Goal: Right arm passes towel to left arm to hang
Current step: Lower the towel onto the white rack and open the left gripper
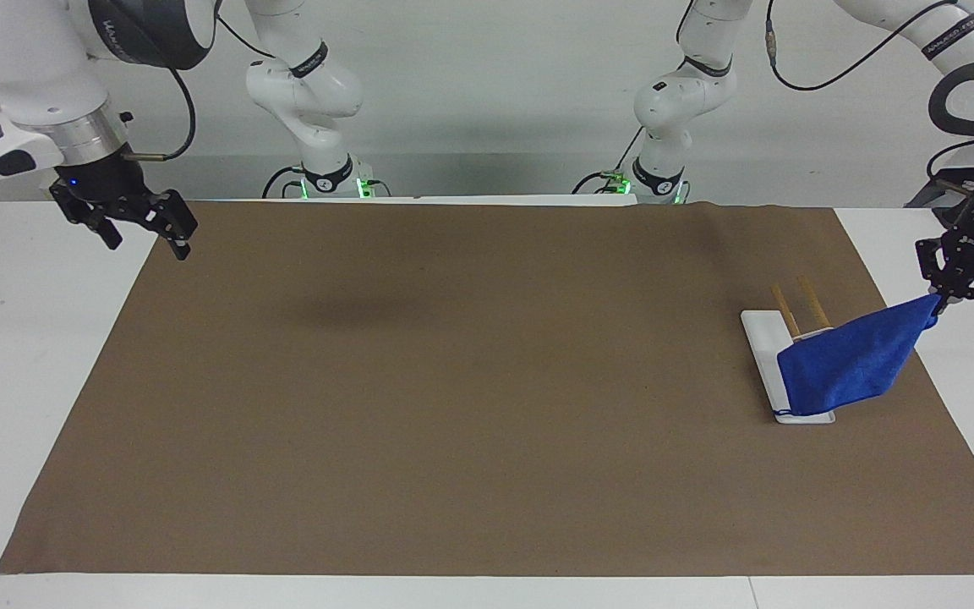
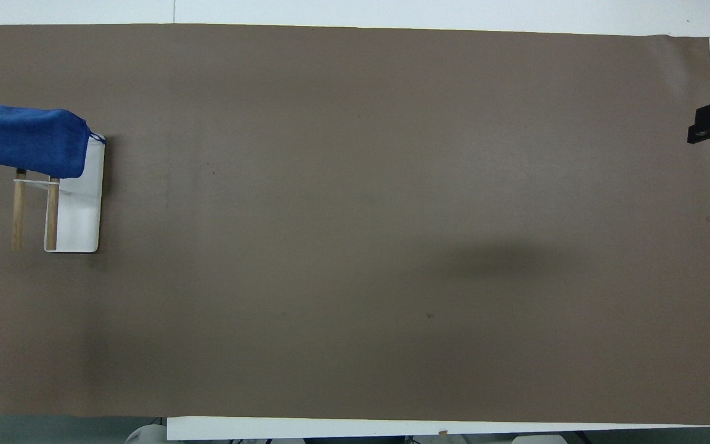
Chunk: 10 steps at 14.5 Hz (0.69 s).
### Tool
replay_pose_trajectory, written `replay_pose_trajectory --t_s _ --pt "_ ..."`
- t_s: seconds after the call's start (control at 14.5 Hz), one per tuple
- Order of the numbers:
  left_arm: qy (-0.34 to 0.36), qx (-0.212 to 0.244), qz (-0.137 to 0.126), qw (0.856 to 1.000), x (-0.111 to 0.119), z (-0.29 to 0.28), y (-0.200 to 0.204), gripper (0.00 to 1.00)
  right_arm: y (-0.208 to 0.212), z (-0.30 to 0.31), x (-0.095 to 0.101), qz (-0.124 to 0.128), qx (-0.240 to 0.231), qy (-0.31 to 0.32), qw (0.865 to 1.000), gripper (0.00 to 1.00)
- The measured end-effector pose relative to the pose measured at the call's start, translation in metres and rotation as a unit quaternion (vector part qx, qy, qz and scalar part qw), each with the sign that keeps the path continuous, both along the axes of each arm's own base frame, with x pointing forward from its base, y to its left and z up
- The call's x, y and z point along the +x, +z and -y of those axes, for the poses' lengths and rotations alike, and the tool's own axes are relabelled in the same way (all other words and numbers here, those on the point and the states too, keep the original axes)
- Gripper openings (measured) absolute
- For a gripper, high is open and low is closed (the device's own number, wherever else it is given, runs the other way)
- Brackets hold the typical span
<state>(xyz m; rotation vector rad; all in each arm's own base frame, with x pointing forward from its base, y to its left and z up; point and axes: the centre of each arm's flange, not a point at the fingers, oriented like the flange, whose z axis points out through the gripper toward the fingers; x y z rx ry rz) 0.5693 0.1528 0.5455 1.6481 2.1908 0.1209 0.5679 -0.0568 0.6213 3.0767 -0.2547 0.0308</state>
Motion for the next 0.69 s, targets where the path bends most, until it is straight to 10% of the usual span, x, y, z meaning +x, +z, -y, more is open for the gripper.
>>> replay_pose_trajectory --t_s 0.69 --pt "-0.131 0.039 -0.012 0.991 -0.037 -0.011 -0.019 0.02 -0.014 -0.001 0.002 -0.01 0.001 0.001 1.0 1.0"
